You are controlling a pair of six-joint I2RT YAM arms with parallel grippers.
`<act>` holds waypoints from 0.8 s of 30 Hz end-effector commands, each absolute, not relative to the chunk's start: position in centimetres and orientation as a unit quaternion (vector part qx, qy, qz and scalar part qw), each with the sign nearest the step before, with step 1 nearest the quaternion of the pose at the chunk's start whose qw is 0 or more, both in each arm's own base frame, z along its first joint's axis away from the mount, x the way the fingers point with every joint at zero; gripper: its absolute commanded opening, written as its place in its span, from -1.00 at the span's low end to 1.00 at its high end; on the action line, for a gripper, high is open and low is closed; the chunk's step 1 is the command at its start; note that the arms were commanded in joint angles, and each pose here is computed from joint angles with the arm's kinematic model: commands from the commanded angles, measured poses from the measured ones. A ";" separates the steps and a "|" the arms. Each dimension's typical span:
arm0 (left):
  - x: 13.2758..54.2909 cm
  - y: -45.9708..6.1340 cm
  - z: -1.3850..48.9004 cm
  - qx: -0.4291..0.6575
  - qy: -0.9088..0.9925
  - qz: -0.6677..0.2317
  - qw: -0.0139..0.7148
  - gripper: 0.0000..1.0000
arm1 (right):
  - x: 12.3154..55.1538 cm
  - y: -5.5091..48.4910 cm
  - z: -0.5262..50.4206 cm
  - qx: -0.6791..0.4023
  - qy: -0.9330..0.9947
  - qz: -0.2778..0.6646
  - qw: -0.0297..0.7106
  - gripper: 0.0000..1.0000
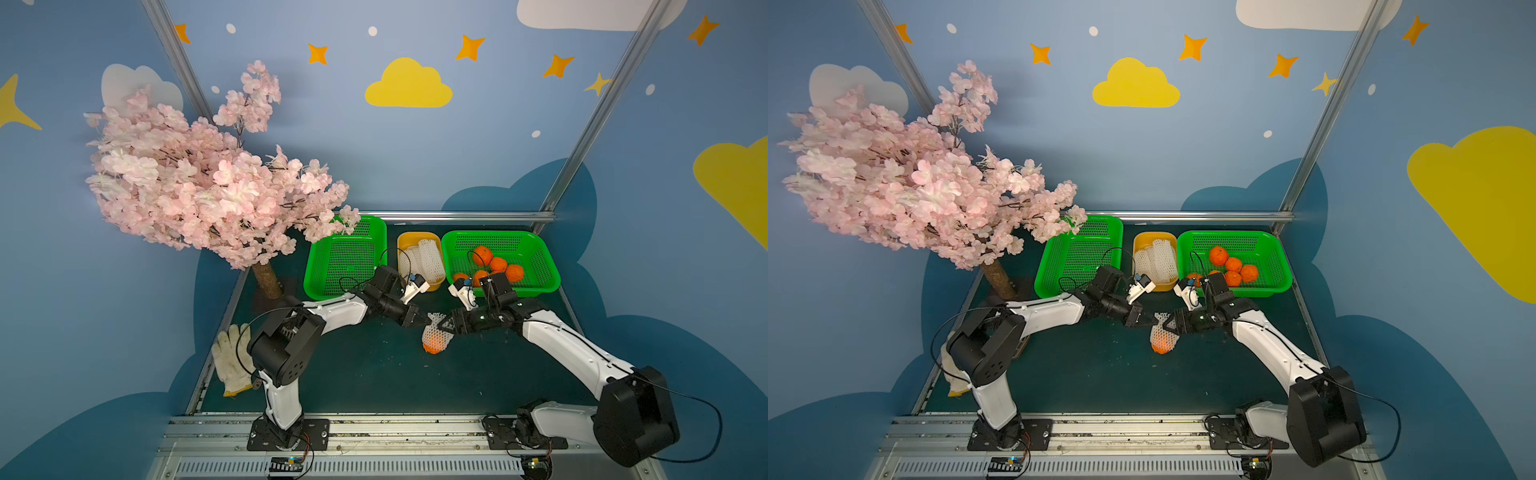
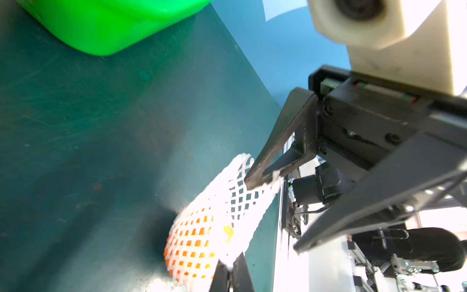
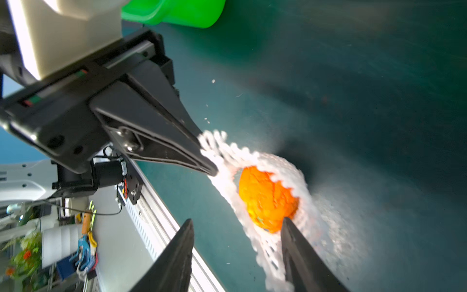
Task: Remove foam nets from oranges
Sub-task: Remove the foam net from the orange, then place the foam net into the storage box.
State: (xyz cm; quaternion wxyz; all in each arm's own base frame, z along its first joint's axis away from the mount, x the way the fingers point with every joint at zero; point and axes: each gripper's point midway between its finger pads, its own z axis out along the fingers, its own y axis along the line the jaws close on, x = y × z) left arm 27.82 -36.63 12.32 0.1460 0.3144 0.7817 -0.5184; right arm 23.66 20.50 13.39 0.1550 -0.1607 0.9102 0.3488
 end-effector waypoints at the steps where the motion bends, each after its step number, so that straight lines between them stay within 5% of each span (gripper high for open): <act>1: 29.6 -36.3 13.5 0.274 0.786 -0.539 0.128 -0.95 | 24.7 19.7 15.9 -0.136 0.908 0.350 0.188 0.16; 6: 31.4 -35.9 15.6 0.255 0.789 -0.543 0.132 -0.95 | 25.7 20.0 20.2 -0.133 0.885 0.376 0.243 0.53; 14: 36.2 -34.3 18.6 0.195 0.847 -0.476 0.132 -0.95 | 26.8 19.0 24.1 -0.141 0.857 0.358 0.341 0.66; 24: 43.7 -31.5 18.0 0.111 0.910 -0.380 0.121 -0.94 | 25.2 19.4 20.5 -0.124 0.895 0.359 0.233 0.68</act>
